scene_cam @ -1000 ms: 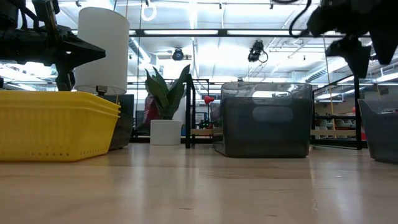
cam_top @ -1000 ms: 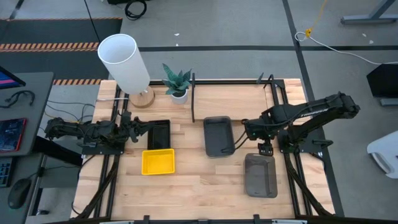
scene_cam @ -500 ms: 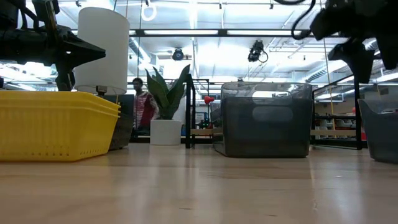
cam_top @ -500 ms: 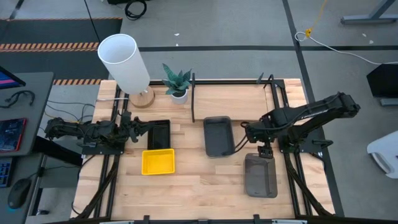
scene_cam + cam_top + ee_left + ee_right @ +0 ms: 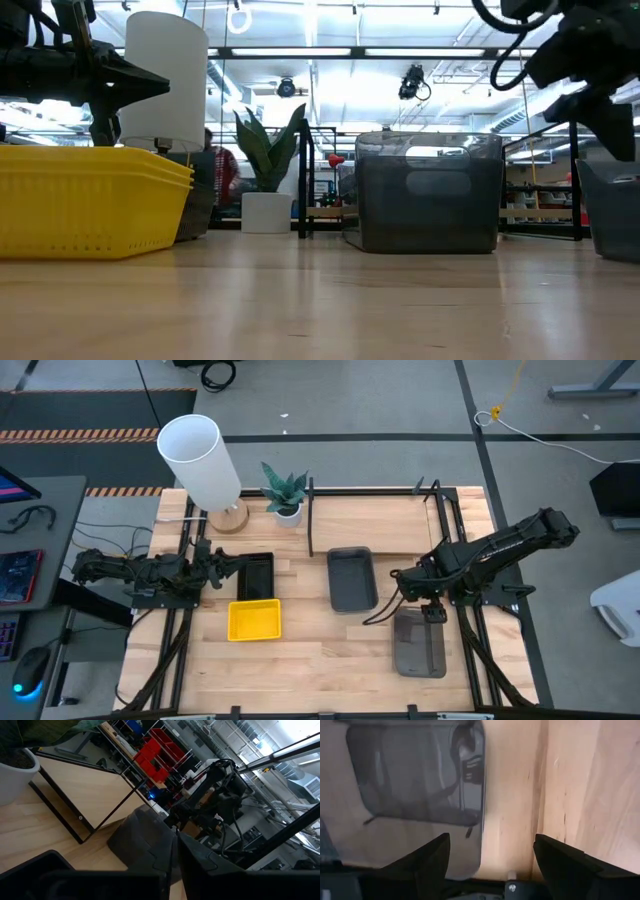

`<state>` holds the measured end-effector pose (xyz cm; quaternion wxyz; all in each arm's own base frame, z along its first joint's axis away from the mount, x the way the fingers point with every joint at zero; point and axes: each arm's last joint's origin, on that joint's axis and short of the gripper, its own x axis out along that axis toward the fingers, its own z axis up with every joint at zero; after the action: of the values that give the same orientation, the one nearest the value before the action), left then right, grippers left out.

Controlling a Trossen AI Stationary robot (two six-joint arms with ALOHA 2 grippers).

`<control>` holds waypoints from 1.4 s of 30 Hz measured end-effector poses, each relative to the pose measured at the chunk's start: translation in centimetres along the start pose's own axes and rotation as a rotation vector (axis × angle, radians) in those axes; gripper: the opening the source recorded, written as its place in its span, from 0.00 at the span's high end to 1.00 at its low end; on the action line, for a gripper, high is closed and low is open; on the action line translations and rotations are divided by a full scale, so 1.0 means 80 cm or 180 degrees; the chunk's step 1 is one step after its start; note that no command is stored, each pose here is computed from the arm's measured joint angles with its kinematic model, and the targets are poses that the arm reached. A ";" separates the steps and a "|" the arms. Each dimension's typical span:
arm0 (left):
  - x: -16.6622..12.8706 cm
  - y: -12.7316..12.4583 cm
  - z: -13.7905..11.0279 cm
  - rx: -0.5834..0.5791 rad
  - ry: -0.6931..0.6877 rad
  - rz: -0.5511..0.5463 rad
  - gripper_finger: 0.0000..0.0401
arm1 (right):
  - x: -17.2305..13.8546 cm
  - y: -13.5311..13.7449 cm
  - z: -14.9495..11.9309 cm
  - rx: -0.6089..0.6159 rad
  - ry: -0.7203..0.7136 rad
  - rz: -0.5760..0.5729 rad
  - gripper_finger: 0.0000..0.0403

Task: Stack baskets on shelf by color
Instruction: Stack the bottom gray bin on the stacked gray bins

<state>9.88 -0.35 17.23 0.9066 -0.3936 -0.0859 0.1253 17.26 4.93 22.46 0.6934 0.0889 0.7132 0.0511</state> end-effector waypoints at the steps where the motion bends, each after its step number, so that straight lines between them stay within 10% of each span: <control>1: 0.000 0.000 0.000 0.0000 0.0001 -0.0001 0.92 | -0.001 -0.001 0.000 -0.0022 0.0017 0.0000 0.29; 25: 0.000 0.000 0.000 0.0000 0.0001 -0.0001 0.92 | -0.010 -0.020 -0.006 -0.0453 0.0155 -0.0181 0.30; 42: 0.000 0.000 0.000 0.0000 0.0001 0.0000 0.92 | -0.078 -0.024 -0.078 -0.1341 -0.1479 -0.0207 0.30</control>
<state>9.89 -0.35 17.22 0.9067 -0.3936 -0.0857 0.1252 11.07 2.13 28.37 0.8422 -0.0703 0.5119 0.1538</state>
